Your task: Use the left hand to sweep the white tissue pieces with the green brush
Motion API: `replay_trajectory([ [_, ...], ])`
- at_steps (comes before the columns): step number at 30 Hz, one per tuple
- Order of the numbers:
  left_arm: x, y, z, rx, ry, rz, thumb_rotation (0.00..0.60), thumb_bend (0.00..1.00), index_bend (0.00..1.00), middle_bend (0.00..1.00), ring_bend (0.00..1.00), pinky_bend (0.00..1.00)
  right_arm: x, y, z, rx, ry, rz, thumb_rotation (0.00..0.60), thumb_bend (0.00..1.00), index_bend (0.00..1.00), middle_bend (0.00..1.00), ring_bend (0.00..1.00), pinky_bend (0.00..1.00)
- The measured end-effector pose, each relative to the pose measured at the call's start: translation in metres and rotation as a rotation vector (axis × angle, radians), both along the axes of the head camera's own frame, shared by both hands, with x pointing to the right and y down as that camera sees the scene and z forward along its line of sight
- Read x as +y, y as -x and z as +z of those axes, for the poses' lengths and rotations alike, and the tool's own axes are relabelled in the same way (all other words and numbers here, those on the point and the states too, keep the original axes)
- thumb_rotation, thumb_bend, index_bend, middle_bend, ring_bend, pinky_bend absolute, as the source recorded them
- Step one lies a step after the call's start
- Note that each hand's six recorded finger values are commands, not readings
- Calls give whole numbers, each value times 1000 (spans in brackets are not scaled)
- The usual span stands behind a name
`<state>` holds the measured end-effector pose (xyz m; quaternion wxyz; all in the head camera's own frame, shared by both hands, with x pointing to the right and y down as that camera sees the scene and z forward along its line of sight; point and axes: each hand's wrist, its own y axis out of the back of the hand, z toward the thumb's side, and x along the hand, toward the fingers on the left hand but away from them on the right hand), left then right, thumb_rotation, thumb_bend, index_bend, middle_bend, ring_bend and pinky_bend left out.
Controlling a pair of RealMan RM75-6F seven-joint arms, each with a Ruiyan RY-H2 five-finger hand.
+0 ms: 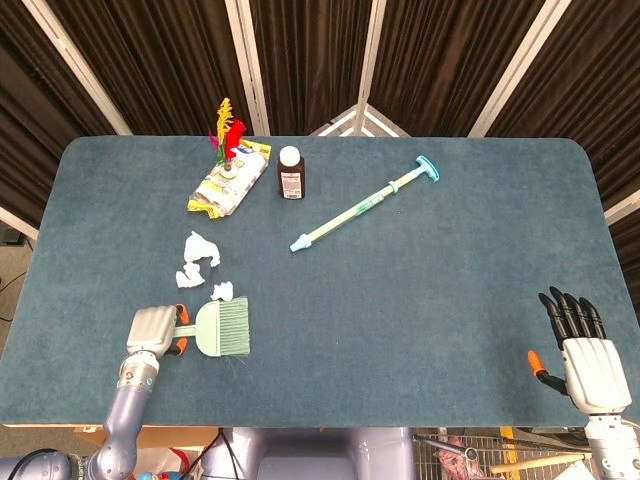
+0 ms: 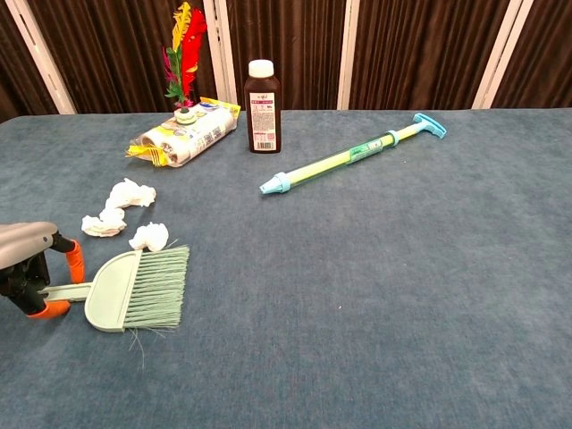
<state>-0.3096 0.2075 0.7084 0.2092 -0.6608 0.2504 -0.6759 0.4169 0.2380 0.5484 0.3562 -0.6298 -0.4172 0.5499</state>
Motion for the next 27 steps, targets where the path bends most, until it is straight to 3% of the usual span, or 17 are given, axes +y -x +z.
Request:
replay_trajectory([
  [4, 1, 2, 1, -8, -3, 3, 600, 631, 675, 1000, 1000, 1000, 0, 0, 0, 1, -1, 1, 600, 376, 0, 0, 0, 0],
  [8, 1, 6, 1, -18, -12, 8, 600, 730, 757, 1000, 1000, 1000, 0, -1, 0, 0, -1, 6, 600, 376, 0, 0, 0, 0],
  [17, -20, -7, -25, 27, -105, 56, 600, 752, 783, 1000, 1000, 1000, 0, 0, 1, 0, 2, 7, 600, 375, 0, 0, 0, 0],
  [27, -85, -43, -74, 45, -268, 145, 600, 763, 790, 1000, 1000, 1000, -1, -2, 2, -5, 9, 23, 600, 375, 0, 0, 0, 0],
])
